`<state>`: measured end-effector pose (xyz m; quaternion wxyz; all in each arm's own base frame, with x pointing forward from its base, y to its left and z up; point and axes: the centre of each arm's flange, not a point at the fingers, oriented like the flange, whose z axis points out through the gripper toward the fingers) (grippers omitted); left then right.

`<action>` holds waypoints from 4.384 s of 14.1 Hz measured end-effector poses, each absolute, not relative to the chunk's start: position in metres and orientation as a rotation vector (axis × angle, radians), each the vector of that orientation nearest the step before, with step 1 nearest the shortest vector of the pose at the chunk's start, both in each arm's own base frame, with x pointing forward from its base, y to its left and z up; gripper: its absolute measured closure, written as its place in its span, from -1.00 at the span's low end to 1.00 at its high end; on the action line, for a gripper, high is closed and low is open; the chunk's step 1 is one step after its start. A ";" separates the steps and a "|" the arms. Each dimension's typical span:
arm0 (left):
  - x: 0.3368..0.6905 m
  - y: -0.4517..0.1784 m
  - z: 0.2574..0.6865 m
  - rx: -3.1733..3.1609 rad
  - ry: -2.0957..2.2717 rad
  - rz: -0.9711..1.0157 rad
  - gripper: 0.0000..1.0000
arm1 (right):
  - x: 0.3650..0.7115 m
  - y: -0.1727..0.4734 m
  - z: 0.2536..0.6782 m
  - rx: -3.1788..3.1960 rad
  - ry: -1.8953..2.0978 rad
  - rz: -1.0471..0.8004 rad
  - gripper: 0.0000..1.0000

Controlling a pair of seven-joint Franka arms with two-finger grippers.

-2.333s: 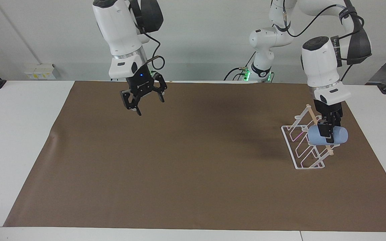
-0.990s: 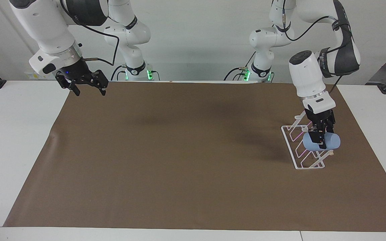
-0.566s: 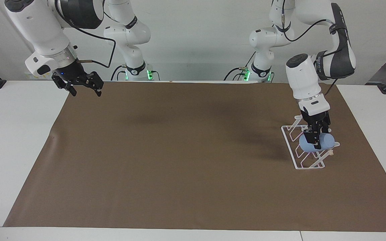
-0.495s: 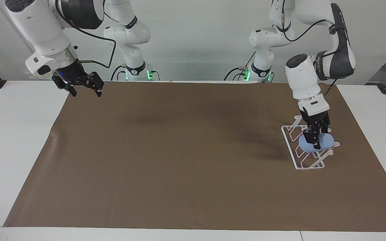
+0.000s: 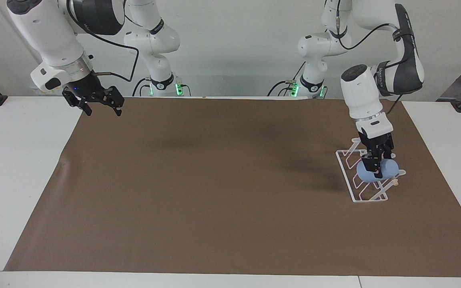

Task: Hang cup on cup holder

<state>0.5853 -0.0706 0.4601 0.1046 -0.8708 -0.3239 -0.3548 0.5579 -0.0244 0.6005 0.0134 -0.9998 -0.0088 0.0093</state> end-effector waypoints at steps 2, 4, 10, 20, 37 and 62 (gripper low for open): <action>0.587 -0.072 0.466 -2.574 -0.979 -1.051 -1.00 | 0.558 -0.025 0.600 -3.115 -0.027 0.030 -1.00; 0.589 -0.073 0.472 -2.606 -1.038 -1.028 -1.00 | 0.558 -0.027 0.600 -3.115 -0.020 0.028 -1.00; 0.596 -0.070 0.512 -2.754 -1.075 -0.826 -1.00 | 0.557 -0.036 0.600 -3.115 0.004 0.027 -1.00; 0.543 -0.056 0.570 -3.062 -0.399 -0.219 -1.00 | 0.557 -0.045 0.600 -3.114 0.031 0.027 -1.00; 0.528 -0.034 0.604 -3.090 0.030 0.073 -1.00 | 0.557 -0.045 0.600 -3.114 0.031 0.028 -1.00; 0.537 -0.061 0.632 -3.194 0.161 0.084 -1.00 | 0.557 -0.045 0.600 -3.114 0.031 0.028 -1.00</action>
